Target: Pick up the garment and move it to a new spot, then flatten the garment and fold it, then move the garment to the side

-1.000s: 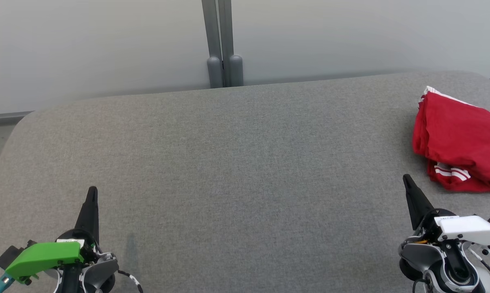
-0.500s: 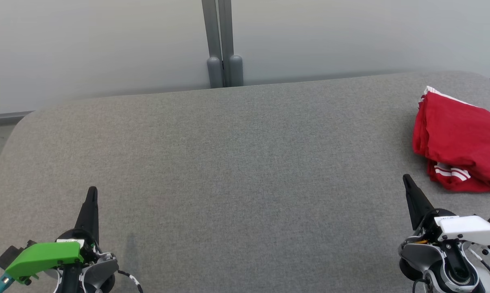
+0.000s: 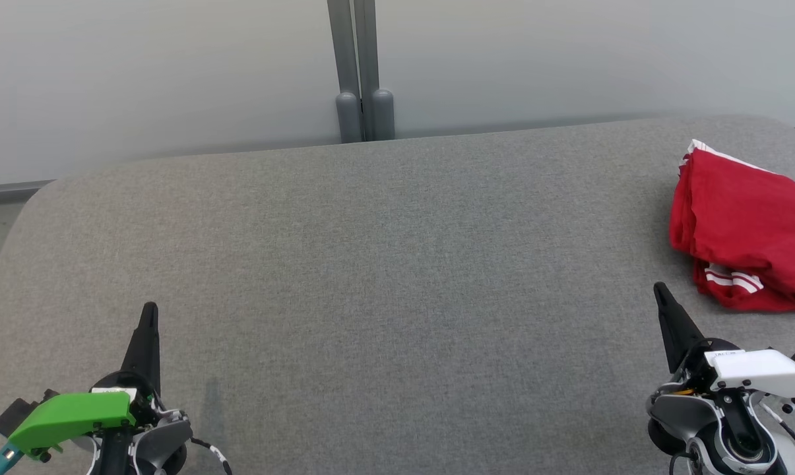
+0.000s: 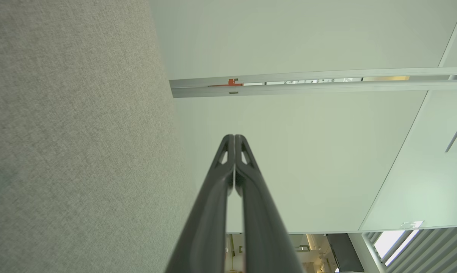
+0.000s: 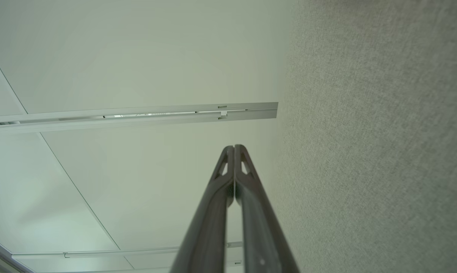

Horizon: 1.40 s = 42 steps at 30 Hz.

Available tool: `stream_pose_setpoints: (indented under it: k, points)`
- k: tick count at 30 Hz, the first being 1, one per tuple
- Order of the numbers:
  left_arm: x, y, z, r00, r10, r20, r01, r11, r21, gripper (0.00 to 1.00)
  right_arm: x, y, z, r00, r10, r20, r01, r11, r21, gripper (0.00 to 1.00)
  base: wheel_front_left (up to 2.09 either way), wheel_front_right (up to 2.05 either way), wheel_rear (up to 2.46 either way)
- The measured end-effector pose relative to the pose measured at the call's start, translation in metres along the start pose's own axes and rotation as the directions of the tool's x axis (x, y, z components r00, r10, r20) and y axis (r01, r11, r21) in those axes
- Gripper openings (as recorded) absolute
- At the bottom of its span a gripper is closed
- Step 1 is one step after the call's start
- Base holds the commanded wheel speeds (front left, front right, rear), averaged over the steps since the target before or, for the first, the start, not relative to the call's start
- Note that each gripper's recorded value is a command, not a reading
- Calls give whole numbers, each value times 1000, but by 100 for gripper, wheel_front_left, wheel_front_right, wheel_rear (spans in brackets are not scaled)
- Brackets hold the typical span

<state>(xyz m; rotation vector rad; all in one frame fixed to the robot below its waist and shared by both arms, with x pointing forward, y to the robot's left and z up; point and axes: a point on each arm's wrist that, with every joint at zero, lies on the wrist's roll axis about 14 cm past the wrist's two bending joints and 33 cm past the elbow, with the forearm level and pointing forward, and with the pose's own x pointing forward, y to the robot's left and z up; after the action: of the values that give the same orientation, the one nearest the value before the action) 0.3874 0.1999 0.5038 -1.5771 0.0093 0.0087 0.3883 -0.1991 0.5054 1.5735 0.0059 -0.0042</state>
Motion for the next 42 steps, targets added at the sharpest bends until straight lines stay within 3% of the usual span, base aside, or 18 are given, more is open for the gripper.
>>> stream_pose_setpoints:
  k: [42]
  points:
    - [0,0,0,1000,0,1,0,1000,0,0,0,0,0,1000,0,0,0,1000,0,0,0,0,0]
